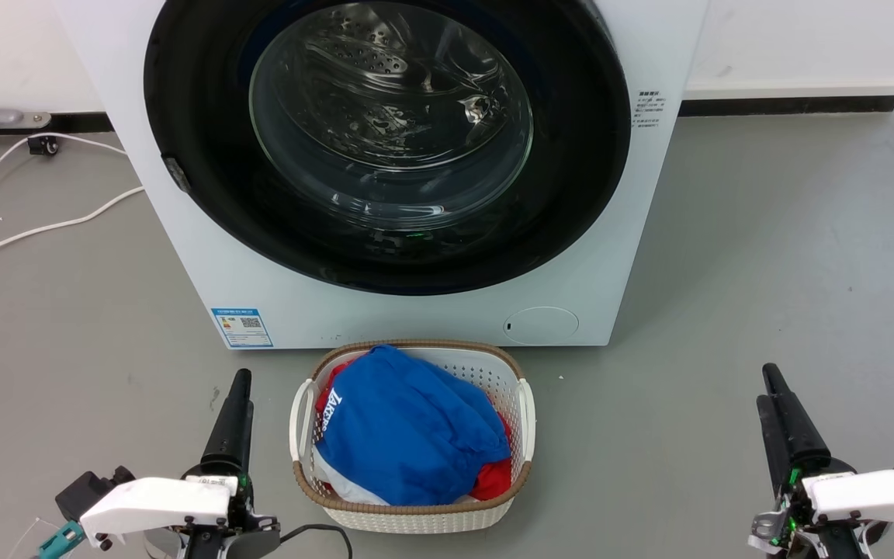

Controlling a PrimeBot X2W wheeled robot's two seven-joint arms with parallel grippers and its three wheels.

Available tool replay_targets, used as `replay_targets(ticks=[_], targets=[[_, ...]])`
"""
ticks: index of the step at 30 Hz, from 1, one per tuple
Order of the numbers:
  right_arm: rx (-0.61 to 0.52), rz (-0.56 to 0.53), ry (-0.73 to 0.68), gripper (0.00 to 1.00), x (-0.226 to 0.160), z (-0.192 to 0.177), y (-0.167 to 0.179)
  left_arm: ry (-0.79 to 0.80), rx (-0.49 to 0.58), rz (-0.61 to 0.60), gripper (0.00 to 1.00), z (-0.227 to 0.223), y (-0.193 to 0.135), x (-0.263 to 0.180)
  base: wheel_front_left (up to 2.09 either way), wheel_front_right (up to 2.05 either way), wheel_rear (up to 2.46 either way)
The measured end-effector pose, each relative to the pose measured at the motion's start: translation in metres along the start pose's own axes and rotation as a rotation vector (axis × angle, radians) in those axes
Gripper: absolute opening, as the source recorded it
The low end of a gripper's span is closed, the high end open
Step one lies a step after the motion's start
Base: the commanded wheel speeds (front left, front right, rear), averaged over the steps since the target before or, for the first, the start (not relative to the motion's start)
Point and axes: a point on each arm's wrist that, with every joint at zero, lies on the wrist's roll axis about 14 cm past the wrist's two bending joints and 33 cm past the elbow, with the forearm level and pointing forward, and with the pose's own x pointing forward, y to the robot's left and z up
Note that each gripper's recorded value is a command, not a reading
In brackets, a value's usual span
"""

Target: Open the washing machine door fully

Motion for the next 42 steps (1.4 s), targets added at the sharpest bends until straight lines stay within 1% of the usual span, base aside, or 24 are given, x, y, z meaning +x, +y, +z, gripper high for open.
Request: replay_targets(ticks=[1, 2, 6, 7, 8, 10, 18, 32, 36, 38, 42], targets=[[0.000, 0.000, 0.000, 1.00, 0.000, 0.000, 0.000, 0.000, 0.000, 0.000, 1.00, 0.000, 0.000, 0.000, 0.00, 0.00, 0.00], [-0.049, 0.001, -0.002, 1.00, -0.001, 0.001, 0.000, -0.002, 0.040, -0.005, 1.00, 0.000, -0.002, 0.000, 0.00, 0.00, 0.00], [-0.161, 0.014, -0.007, 1.00, 0.000, 0.002, 0.005, -0.005, 0.133, -0.014, 1.00, 0.000, -0.005, 0.000, 0.00, 0.00, 0.00], [-0.161, 0.014, -0.007, 1.00, 0.000, 0.002, 0.005, -0.005, 0.133, -0.014, 1.00, 0.000, -0.005, 0.000, 0.00, 0.00, 0.00], [-0.224, 0.024, -0.011, 1.00, 0.000, 0.003, 0.008, -0.001, 0.195, -0.019, 1.00, -0.002, -0.006, 0.000, 0.00, 0.00, 0.00], [-0.280, 0.030, -0.012, 1.00, 0.000, 0.002, 0.010, 0.006, 0.256, -0.024, 1.00, -0.004, -0.007, -0.001, 0.00, 0.00, 0.00], [-0.478, 0.050, -0.003, 1.00, -0.004, -0.002, 0.015, 0.007, 0.459, -0.042, 1.00, -0.007, -0.012, -0.001, 0.00, 0.00, 0.00], [-0.736, 0.096, 0.033, 1.00, -0.008, -0.015, 0.026, 0.015, 0.756, -0.076, 1.00, -0.011, -0.018, -0.003, 0.00, 0.00, 0.00], [-0.798, 0.099, 0.045, 1.00, -0.009, -0.017, 0.027, 0.019, 0.828, -0.083, 1.00, -0.013, -0.018, -0.003, 0.00, 0.00, 0.00], [-0.815, 0.100, 0.049, 1.00, -0.009, -0.018, 0.027, 0.020, 0.848, -0.086, 1.00, -0.013, -0.018, -0.003, 0.00, 0.00, 0.00], [-0.904, 0.108, 0.074, 1.00, -0.010, -0.023, 0.028, 0.026, 0.932, -0.094, 1.00, -0.014, -0.017, -0.003, 0.00, 0.00, 0.00]])
